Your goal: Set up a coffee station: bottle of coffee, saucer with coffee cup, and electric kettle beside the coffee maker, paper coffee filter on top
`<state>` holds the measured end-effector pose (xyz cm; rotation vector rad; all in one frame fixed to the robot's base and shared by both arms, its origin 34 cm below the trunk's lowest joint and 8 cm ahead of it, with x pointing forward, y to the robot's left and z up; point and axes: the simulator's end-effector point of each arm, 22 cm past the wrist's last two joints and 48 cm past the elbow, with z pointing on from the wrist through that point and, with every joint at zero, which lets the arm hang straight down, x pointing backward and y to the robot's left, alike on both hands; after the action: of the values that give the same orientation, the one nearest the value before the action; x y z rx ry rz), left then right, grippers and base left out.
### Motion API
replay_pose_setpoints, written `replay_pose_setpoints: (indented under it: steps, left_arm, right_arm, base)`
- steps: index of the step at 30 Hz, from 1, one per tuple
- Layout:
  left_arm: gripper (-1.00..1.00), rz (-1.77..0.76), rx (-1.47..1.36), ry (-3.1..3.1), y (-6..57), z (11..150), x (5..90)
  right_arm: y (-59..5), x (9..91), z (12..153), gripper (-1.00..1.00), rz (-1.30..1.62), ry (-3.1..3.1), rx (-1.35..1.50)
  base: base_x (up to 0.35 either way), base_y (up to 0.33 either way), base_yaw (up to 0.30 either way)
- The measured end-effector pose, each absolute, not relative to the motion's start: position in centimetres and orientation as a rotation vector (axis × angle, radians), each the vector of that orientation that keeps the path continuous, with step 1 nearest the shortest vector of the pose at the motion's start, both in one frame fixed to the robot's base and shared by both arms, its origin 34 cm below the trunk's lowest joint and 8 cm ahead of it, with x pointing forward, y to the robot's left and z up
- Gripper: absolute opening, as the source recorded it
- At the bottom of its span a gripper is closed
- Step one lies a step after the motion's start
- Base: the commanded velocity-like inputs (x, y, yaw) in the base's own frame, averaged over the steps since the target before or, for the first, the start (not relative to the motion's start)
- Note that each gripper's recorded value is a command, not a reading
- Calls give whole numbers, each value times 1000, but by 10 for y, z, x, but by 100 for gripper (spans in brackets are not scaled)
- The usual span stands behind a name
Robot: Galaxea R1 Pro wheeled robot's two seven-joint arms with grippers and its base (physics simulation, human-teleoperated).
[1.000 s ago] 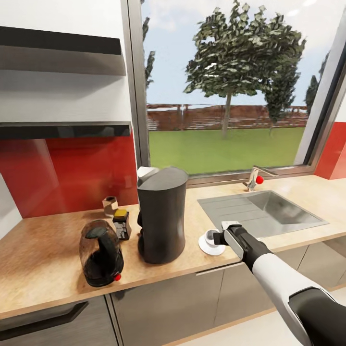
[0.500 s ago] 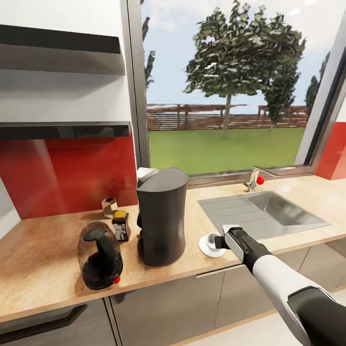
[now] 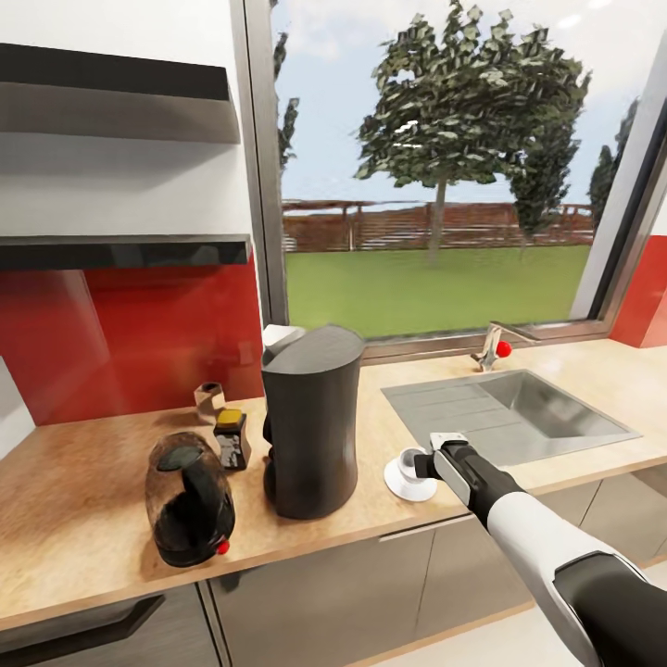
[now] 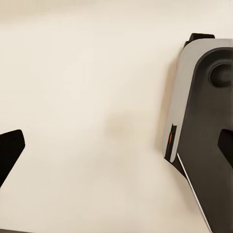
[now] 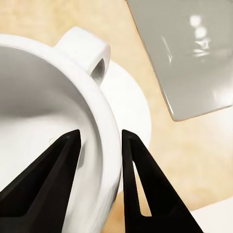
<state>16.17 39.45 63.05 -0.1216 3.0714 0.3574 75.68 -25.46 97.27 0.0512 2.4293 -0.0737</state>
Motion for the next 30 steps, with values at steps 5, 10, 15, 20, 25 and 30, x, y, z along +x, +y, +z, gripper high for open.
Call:
replay_pose_setpoints:
  steps: [5, 10, 15, 20, 25, 30]
  left_arm:
    - [100, 357, -122, 3071, 394, 630, 162]
    - [100, 358, -122, 3071, 394, 631, 162]
    - [100, 359, -122, 3071, 395, 631, 162]
    - [100, 356, -122, 3072, 394, 630, 162]
    - [100, 357, -122, 3071, 395, 631, 162]
    - [100, 358, -122, 3071, 395, 631, 162]
  right_arm:
    - [-255, 757, 973, -100, -73, 2429, 52]
    - [-255, 757, 973, -100, -73, 2429, 51]
    - [-255, 757, 973, -100, -74, 2429, 51]
    - [-256, 755, 970, -100, -76, 2436, 54]
    - [-253, 754, 969, -100, -71, 2439, 52]
    - [-249, 754, 968, -100, -67, 2439, 48]
  base:
    - [5, 0, 0]
    - [0, 0, 0]
    - [0, 0, 0]
    - [0, 0, 0]
    - [0, 0, 0]
    - [0, 0, 0]
